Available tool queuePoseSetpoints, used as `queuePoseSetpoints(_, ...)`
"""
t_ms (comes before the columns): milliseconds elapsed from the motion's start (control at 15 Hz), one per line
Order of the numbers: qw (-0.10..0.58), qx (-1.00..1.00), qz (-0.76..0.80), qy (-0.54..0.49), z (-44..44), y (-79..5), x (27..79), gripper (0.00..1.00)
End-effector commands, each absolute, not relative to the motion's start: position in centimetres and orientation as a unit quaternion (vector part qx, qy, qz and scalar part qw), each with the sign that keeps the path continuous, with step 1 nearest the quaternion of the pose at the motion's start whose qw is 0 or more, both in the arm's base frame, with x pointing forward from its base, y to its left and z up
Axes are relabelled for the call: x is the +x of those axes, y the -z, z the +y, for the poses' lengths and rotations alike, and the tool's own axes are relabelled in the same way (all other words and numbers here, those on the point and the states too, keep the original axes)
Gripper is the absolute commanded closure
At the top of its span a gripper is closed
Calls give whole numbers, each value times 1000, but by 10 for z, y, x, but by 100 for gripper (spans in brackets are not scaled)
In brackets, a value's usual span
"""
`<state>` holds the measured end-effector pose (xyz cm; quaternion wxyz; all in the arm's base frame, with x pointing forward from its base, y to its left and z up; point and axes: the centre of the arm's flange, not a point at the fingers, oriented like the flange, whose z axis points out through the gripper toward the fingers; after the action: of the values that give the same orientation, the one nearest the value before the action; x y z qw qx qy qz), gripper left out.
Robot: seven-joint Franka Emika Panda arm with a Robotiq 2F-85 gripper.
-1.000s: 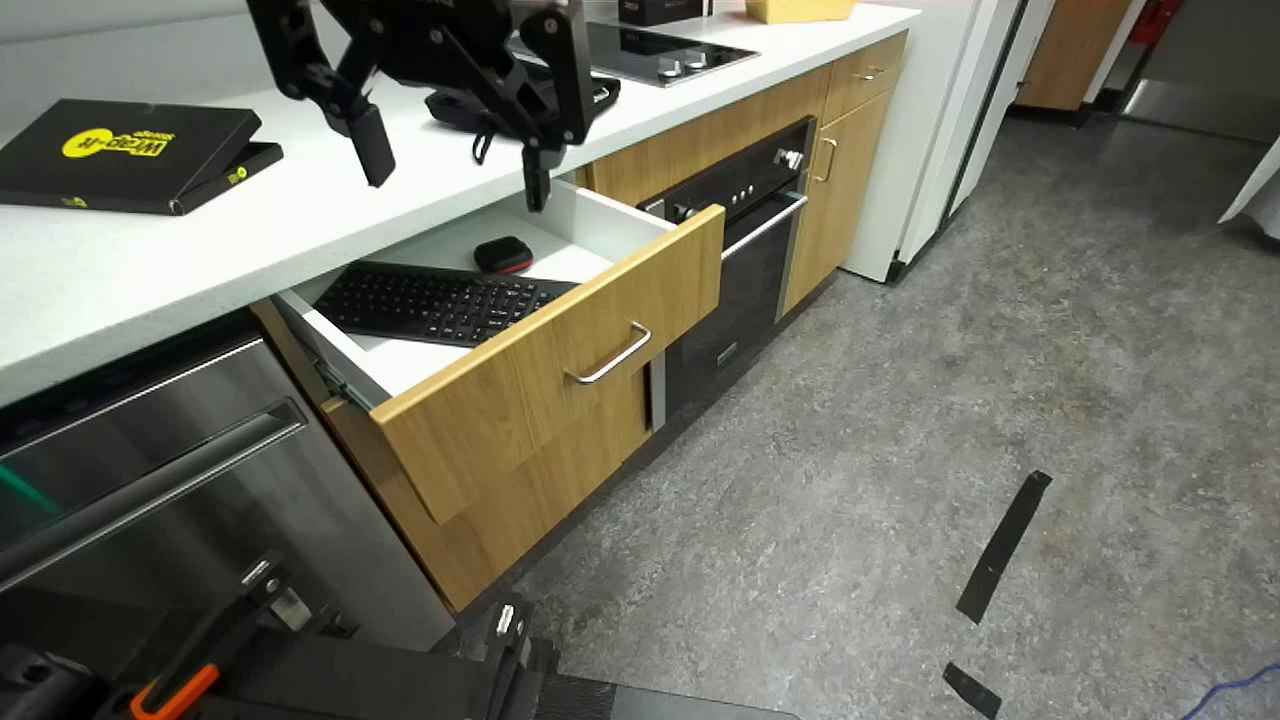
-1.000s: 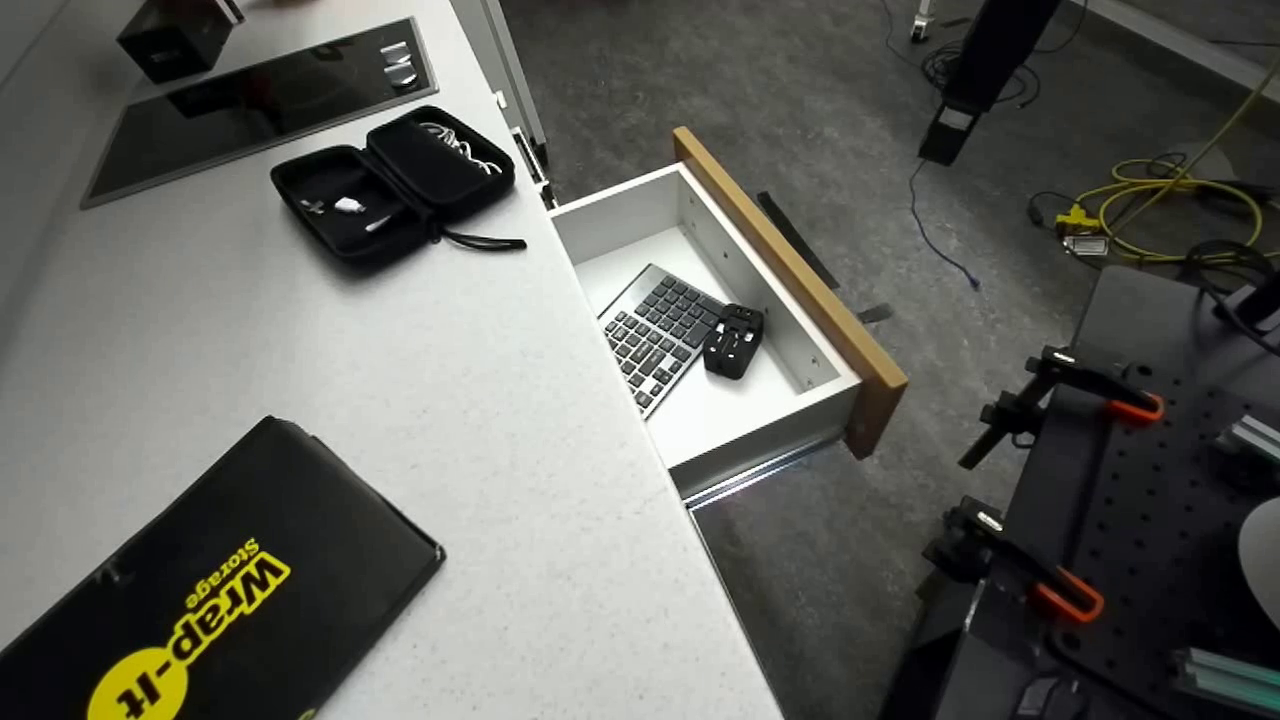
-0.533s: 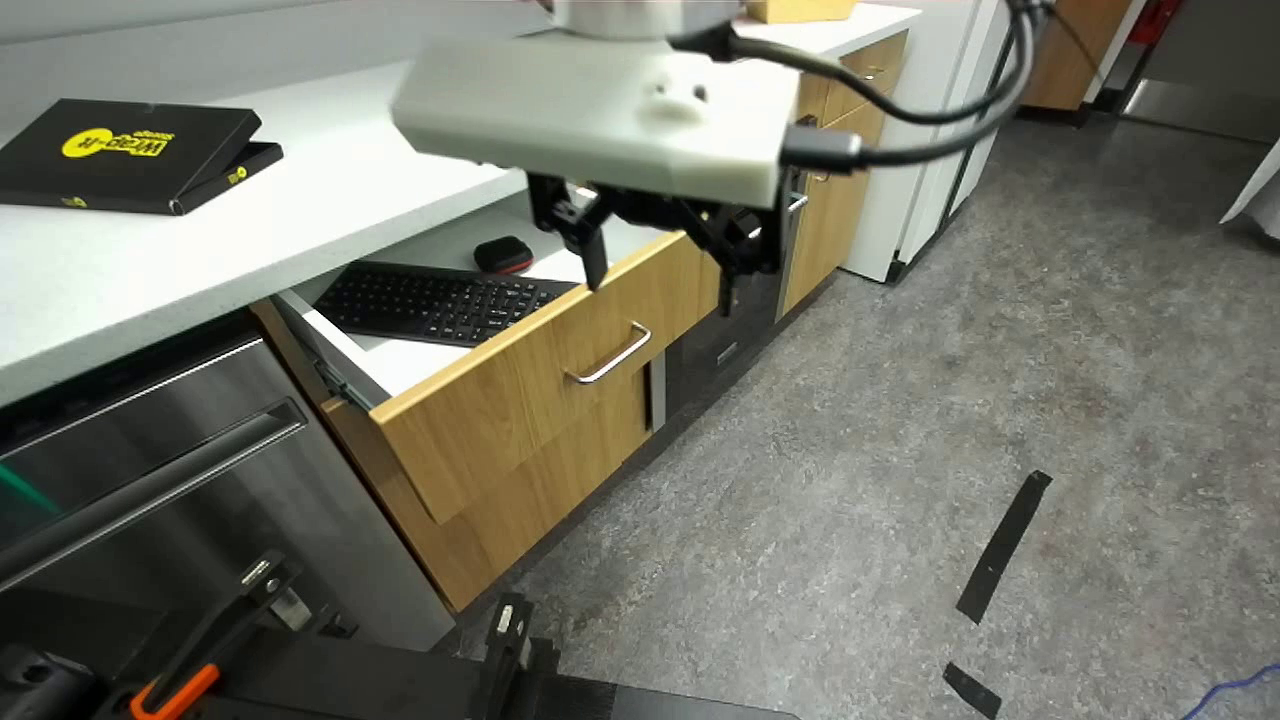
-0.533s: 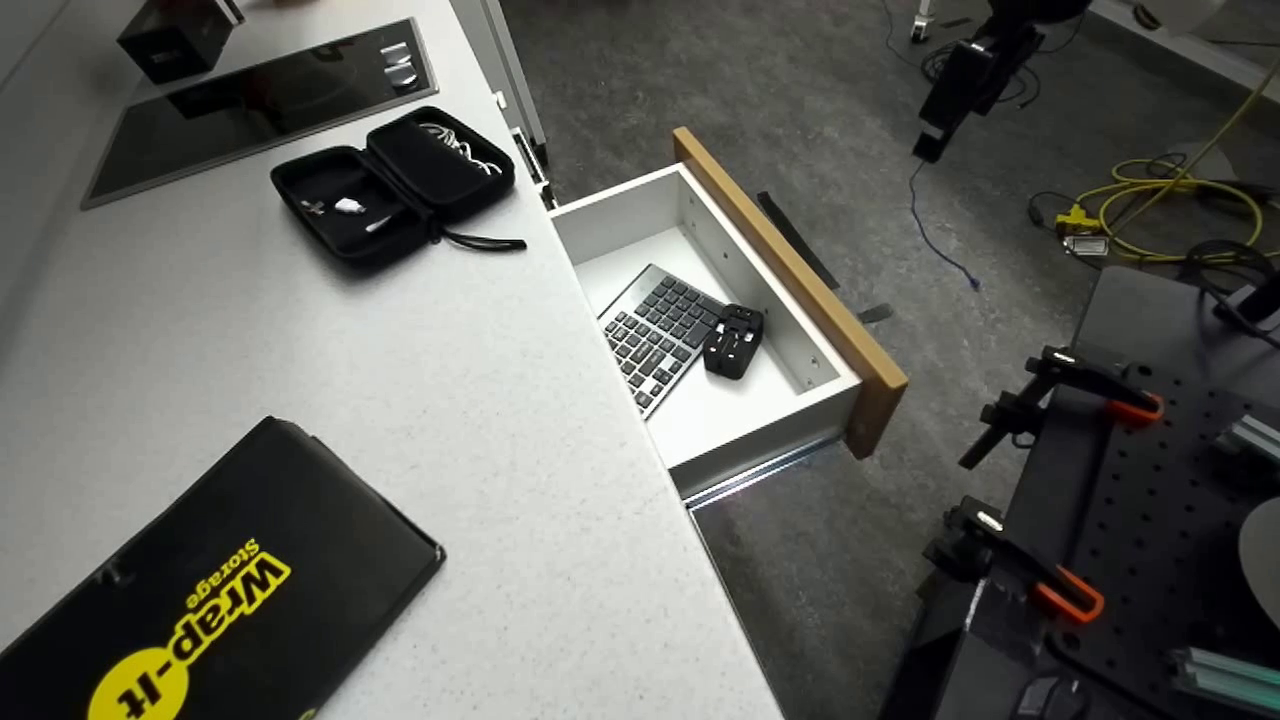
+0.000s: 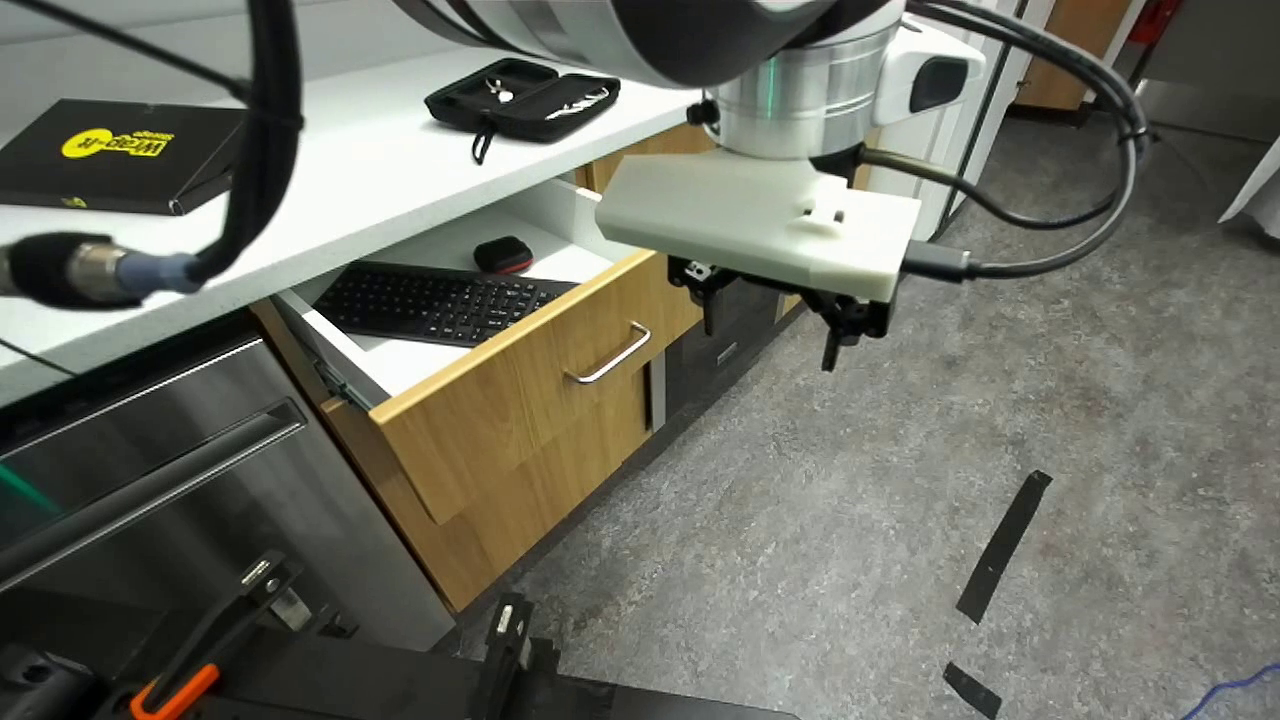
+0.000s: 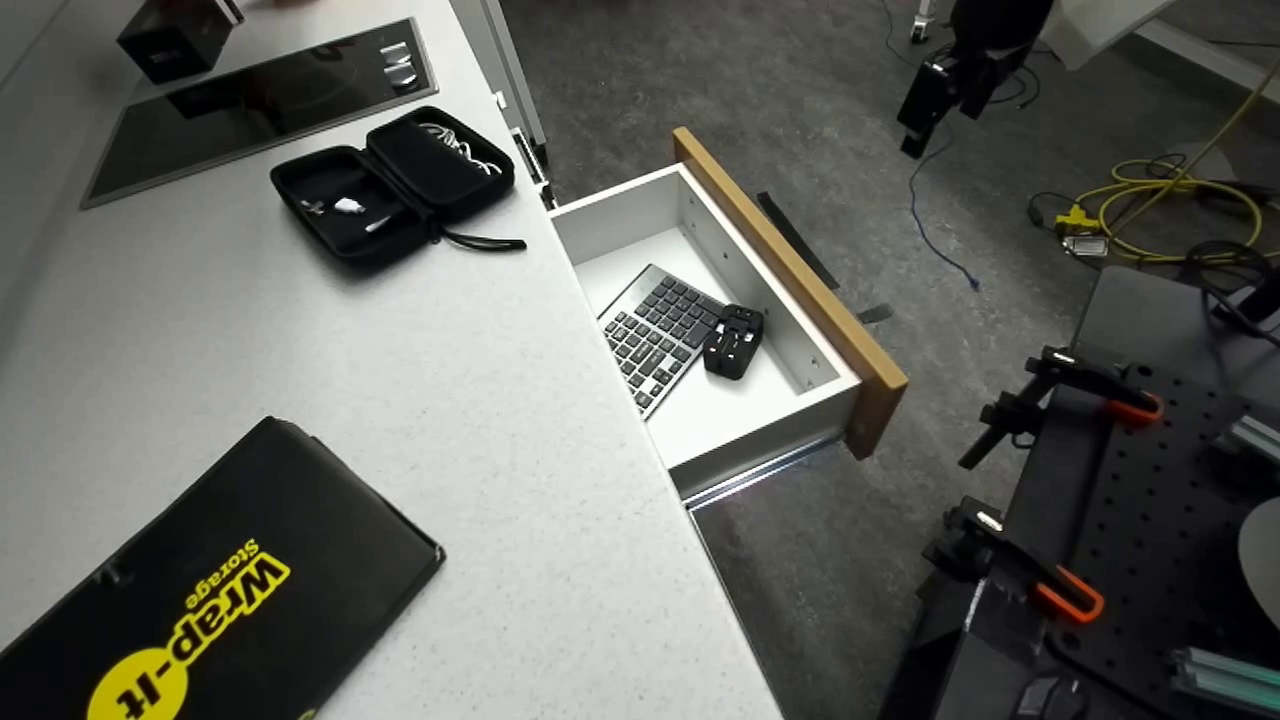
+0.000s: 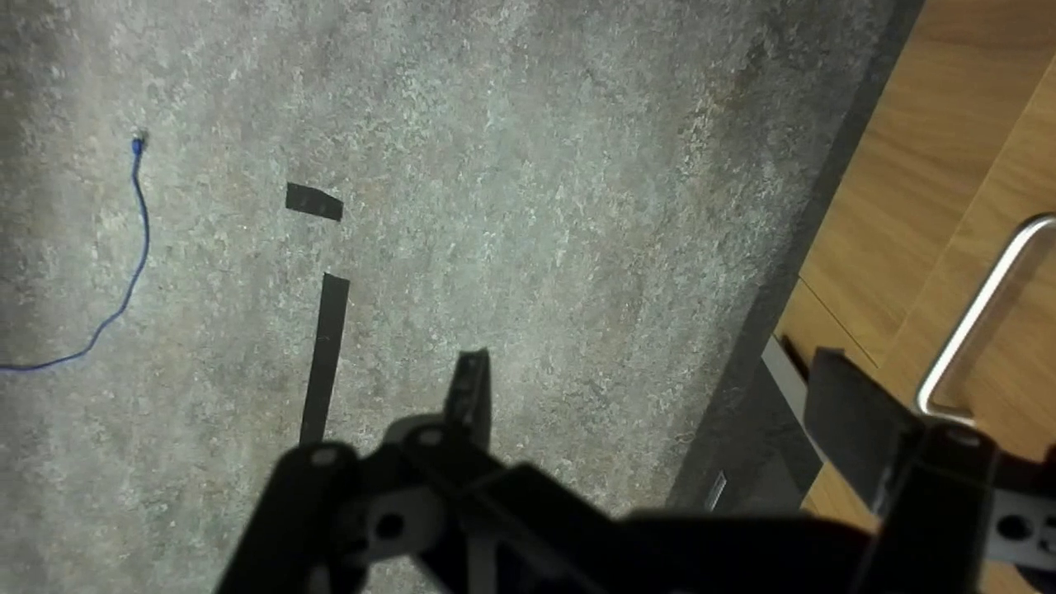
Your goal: Close the drawer at the left of the oven
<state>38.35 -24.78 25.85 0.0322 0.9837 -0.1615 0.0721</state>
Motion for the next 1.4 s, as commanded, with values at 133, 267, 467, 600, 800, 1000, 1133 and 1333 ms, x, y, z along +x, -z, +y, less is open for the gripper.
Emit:
queuePoseSetpoints(133,40,983,-164,-68,-245,-250,393,0)
queuePoseSetpoints(267,60,974,-207,-69,-247,-223,421,0)
queuePoseSetpoints(467,68,965,-242,-75,-247,-194,447,0)
queuePoseSetpoints(600,76,962,-254,-72,-244,-176,465,0)
queuePoseSetpoints(800,64,962,-260,-57,-233,-153,495,0)
queuePoseSetpoints(1000,37,967,-245,-61,-214,-133,525,0)
queuePoseSetpoints(1133,10,970,-236,-60,-199,-123,548,0)
queuePoseSetpoints(1333,-28,974,-217,-65,-178,-123,567,0)
